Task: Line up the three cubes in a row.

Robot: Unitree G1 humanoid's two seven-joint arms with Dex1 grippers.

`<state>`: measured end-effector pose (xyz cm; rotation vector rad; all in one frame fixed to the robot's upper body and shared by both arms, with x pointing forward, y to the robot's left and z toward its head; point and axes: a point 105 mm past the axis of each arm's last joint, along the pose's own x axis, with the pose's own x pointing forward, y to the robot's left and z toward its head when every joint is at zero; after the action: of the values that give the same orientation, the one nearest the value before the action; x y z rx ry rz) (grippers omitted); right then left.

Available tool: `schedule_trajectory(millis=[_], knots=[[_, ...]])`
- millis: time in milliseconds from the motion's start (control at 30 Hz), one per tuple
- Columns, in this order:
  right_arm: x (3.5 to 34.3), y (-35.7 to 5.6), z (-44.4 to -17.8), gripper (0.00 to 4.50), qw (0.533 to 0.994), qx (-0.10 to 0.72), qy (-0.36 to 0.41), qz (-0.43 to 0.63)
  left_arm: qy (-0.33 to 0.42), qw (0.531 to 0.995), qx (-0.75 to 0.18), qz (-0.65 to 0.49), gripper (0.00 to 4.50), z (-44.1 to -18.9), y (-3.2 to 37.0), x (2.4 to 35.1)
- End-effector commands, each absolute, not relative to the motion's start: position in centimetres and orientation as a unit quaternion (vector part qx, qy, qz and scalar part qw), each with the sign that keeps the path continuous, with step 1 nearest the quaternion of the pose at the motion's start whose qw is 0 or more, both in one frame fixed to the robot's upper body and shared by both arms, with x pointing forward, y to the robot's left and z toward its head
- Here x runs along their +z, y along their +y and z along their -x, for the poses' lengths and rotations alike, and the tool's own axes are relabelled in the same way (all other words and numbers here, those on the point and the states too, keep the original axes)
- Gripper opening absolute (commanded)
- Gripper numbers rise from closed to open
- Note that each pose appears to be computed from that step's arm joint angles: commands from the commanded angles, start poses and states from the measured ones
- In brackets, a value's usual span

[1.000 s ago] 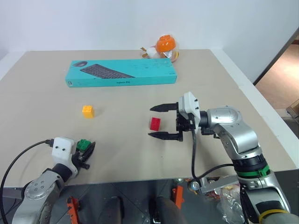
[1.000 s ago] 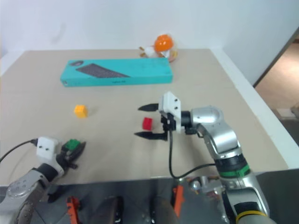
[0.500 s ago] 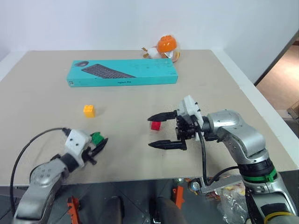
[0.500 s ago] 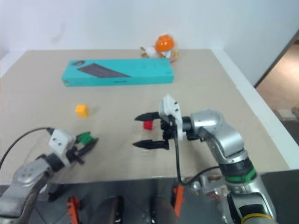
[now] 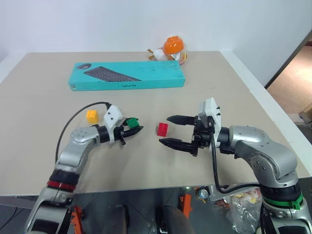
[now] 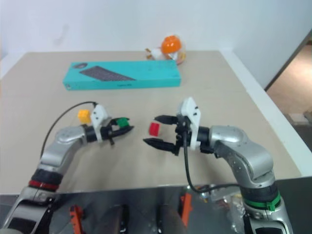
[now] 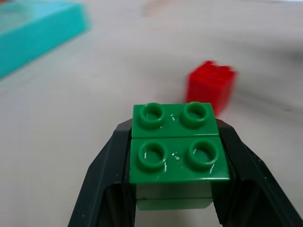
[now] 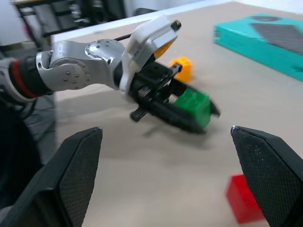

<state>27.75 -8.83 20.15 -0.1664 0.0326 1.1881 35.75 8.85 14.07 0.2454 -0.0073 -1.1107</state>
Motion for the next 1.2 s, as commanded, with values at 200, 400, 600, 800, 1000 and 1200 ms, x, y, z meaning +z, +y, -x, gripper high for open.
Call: schedule_trajectory(millis=[200,400,600,800,1000,1200], knots=[[21.2,-9.6,-27.4,4.5,0.842,0.526,-0.03,0.116,-0.003,0.779,-0.604,-0.169,1.38,-37.4,6.6,15.0],[21.3,-9.7,-27.2,4.5,0.847,0.517,-0.032,0.12,0.0,0.755,-0.624,-0.201,1.38,-37.5,6.9,14.6],[21.4,-9.8,-27.3,4.5,0.849,0.512,-0.034,0.124,-0.001,0.748,-0.628,-0.215,1.38,-37.3,7.9,14.1],[21.5,-9.9,-27.6,4.5,0.849,0.512,-0.033,0.129,0.008,0.756,-0.618,-0.217,1.38,-37.6,8.5,13.7],[21.5,-9.9,-27.8,4.5,0.848,0.512,-0.033,0.132,0.024,0.756,-0.62,-0.208,1.38,-37.5,8.6,13.1],[21.4,-10.0,-27.8,4.5,0.848,0.512,-0.032,0.133,0.038,0.752,-0.623,-0.211,1.38,-37.4,8.7,12.4]])
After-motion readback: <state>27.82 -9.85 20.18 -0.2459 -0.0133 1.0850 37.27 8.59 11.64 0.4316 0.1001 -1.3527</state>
